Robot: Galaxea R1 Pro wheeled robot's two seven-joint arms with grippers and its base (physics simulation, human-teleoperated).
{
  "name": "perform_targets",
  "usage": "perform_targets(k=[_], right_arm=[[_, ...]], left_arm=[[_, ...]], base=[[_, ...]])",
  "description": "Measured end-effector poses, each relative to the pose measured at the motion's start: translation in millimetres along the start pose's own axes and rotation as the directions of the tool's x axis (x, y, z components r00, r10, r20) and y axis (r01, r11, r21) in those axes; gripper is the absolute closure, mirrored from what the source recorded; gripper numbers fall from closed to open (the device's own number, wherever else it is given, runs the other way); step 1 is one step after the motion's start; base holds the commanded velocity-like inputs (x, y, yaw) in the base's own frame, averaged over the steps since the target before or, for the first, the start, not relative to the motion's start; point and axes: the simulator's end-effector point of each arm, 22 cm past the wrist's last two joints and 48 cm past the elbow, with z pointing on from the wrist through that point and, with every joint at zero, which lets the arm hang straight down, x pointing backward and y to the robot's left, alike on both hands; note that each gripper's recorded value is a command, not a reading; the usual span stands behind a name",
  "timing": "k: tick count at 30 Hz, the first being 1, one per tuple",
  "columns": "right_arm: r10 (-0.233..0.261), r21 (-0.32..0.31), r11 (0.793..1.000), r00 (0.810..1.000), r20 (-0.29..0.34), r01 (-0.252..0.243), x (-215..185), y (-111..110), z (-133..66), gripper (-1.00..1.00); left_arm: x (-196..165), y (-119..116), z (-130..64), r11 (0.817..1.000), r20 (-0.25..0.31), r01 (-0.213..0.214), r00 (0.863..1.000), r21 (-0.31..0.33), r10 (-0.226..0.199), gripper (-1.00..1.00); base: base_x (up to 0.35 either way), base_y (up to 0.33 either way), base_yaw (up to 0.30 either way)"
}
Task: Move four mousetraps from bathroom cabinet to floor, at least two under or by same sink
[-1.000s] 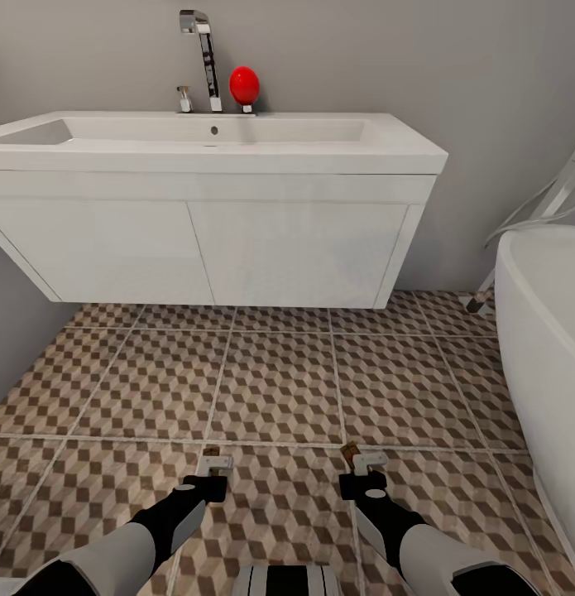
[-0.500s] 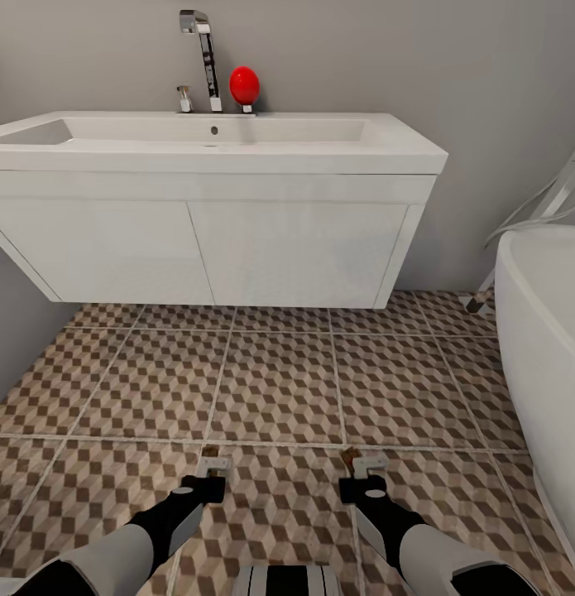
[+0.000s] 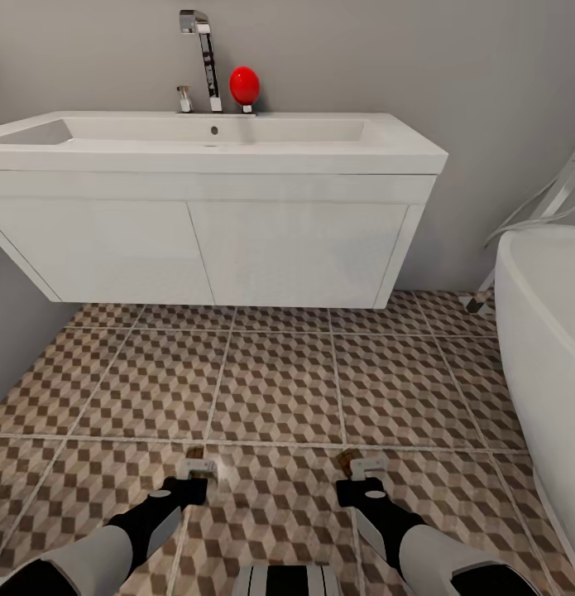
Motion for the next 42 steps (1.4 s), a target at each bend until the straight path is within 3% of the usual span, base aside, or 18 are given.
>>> perform_targets(k=[5,12,17,19,23,42], right_arm=[[0.002,-0.004,1.0,1.0,0.005,-0.002,-1.1,0.8,0.0,1.0],[0.001,-0.005,1.0,1.0,0.008,-0.001,-1.9,1.1,0.0,1.0],[0.001,-0.005,1.0,1.0,0.008,-0.001,-1.6,1.2,0.0,1.0],[0.002,-0.004,1.0,1.0,0.008,-0.002,-1.1,0.4,0.0,1.0],[0.002,-0.004,1.0,1.0,0.0,-0.002,3.3,0.3,2.4,1.0],[0.001,-0.006,1.0,0.999,-0.043,-0.001,26.1,0.8,14.9,1.0]], left_arm=[[-7.9,2.1,-0.2,1.0,0.039,0.014,0.999,0.0,-0.014,1.0],[-11.0,-3.8,-0.3,1.0,0.046,0.016,0.999,0.004,-0.016,1.0],[-14.1,-30.5,-1.0,1.0,0.048,0.02,0.999,0.015,-0.02,1.0],[-15.2,-55.6,-2.7,1.0,0.047,0.024,0.999,0.013,-0.024,1.0],[-12.8,-67.0,-1.7,1.0,0.042,0.026,0.999,0.003,-0.026,1.0],[12.0,-69.3,10.9,0.999,-0.006,0.034,0.999,0.001,-0.034,1.0]], base=[[0.0,0.0,0.0],[0.0,0.0,0.0],[0.0,0.0,0.0],[0.0,0.0,0.0],[0.0,0.0,0.0],[0.0,0.0,0.0]])
